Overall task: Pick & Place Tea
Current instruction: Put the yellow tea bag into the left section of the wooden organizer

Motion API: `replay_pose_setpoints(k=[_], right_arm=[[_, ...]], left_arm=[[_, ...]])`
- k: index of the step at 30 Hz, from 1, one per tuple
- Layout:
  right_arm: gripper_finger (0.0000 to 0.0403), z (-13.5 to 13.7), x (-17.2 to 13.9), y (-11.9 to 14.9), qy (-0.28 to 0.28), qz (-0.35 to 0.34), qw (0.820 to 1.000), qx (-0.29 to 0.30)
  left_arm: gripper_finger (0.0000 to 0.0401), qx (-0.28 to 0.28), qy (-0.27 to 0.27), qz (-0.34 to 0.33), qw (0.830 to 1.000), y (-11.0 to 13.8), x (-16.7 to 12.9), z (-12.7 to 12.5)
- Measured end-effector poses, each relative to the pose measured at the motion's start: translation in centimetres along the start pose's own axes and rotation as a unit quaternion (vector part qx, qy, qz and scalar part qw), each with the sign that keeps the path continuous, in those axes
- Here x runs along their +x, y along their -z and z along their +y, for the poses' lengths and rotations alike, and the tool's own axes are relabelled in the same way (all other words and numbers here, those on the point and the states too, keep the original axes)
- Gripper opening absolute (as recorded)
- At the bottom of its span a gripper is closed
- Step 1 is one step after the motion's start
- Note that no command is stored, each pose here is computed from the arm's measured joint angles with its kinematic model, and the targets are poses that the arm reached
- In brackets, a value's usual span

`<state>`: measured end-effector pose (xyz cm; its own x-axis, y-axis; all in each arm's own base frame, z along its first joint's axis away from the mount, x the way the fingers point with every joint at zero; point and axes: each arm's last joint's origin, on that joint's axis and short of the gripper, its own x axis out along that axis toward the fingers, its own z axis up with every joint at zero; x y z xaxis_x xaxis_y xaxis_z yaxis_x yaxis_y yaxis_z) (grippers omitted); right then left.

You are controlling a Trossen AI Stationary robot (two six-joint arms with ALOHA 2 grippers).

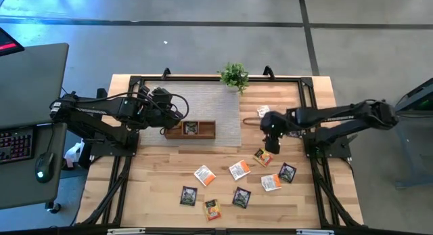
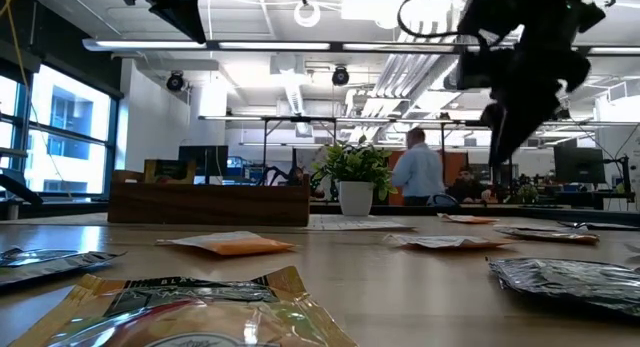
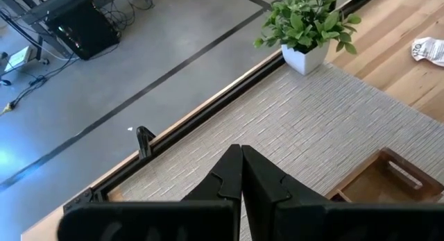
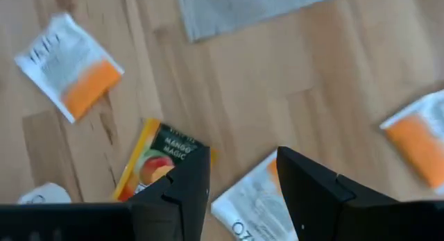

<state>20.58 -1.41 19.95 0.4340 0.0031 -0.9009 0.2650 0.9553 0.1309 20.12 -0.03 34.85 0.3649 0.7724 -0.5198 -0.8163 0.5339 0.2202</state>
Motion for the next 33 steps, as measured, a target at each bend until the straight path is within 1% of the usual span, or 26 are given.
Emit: replay_pose_setpoints(k=[3, 7, 10, 14, 20, 23, 25, 28, 30, 33], right_arm=[[0.0163, 0.8, 2.0, 0.9, -0.009, 0.012, 1.0, -0.02], [0.0163, 1.9, 4.4, 1.8, -0.03, -0.005, 0.997, -0.064], [0.0163, 2.2, 5.7, 2.3, -0.04, -0.008, 0.996, -0.076], [0.0163, 1.9, 6.9, 3.2, -0.016, 0.016, 0.997, -0.077], [0.0163, 1.7, 7.9, 3.6, -0.007, 0.024, 0.996, -0.081], [0.0159, 1.4, 8.1, 4.1, 0.018, 0.024, 0.996, -0.09], [0.0147, 1.2, 8.2, 4.4, 0.028, 0.019, 0.995, -0.09], [0.0112, 1.1, 8.3, 4.6, 0.034, 0.017, 0.995, -0.09], [0.008, 1.1, 8.4, 4.6, 0.032, 0.014, 0.995, -0.09], [0.0023, 1.2, 8.5, 4.4, 0.014, -0.001, 0.995, -0.1]], left_arm=[[0.0, 0.0, 0.0, 0.0, 1.0, 0.0, 0.0, 0.0], [0.0, 0.0, 0.0, 0.0, 1.0, 0.0, 0.0, 0.0], [0.0, 0.0, 0.001, 0.001, 1.0, 0.0, 0.0, 0.0], [0.0, -0.001, 0.007, 0.006, 1.0, 0.0, 0.0, 0.0], [0.0, -0.003, 0.008, 0.007, 1.0, 0.0, 0.0, -0.1], [0.0, -0.003, 0.008, 0.007, 1.0, 0.0, 0.0, -0.1], [0.0, -0.003, 0.008, 0.007, 1.0, 0.0, 0.0, -0.1], [0.0, -0.003, 0.008, 0.007, 1.0, 0.0, 0.0, -0.1], [0.0, -0.003, 0.008, 0.006, 1.0, 0.0, 0.0, -0.1], [0.0, -0.003, 0.008, 0.006, 1.0, 0.0, 0.0, -0.1]])
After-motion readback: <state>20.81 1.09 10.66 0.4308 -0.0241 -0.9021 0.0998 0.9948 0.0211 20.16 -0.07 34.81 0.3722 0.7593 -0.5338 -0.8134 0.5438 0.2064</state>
